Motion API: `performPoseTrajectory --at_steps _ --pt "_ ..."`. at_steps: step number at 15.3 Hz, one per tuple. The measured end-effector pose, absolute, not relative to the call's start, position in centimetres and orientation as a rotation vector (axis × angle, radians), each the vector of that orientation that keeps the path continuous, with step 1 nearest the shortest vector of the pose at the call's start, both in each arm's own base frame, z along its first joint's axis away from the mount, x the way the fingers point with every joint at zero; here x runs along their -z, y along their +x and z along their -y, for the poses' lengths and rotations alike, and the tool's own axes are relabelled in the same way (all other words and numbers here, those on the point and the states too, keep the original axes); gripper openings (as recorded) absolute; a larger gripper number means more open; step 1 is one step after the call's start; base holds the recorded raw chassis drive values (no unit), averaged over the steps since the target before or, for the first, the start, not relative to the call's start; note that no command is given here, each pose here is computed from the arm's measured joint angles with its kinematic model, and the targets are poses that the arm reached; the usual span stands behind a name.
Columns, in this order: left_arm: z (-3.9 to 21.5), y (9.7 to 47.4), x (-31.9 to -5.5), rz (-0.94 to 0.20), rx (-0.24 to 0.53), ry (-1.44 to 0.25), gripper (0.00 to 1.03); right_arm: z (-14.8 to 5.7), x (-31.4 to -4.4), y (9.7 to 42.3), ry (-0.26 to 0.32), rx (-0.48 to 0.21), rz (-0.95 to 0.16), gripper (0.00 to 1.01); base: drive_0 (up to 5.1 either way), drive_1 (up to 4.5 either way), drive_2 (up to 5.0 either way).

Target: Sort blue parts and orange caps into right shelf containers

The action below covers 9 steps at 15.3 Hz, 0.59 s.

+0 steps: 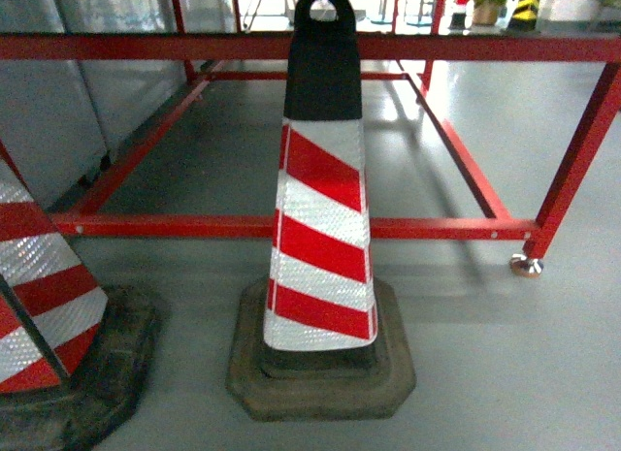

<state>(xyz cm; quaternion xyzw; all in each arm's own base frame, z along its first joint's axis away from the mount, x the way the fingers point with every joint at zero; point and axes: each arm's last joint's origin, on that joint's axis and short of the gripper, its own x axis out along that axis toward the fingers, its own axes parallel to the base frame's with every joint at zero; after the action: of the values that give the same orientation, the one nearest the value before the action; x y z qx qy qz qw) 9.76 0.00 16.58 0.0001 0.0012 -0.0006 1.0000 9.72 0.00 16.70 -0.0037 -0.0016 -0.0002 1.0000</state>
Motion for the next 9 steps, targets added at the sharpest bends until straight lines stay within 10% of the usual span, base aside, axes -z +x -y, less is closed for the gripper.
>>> performPoseTrajectory --at_steps 9 --pt "0.0 9.76 -16.59 -0.002 0.0 0.001 0.98 0.0 -16.7 9.72 0.001 0.0 0.002 0.98 0.0 0.0 0.0"
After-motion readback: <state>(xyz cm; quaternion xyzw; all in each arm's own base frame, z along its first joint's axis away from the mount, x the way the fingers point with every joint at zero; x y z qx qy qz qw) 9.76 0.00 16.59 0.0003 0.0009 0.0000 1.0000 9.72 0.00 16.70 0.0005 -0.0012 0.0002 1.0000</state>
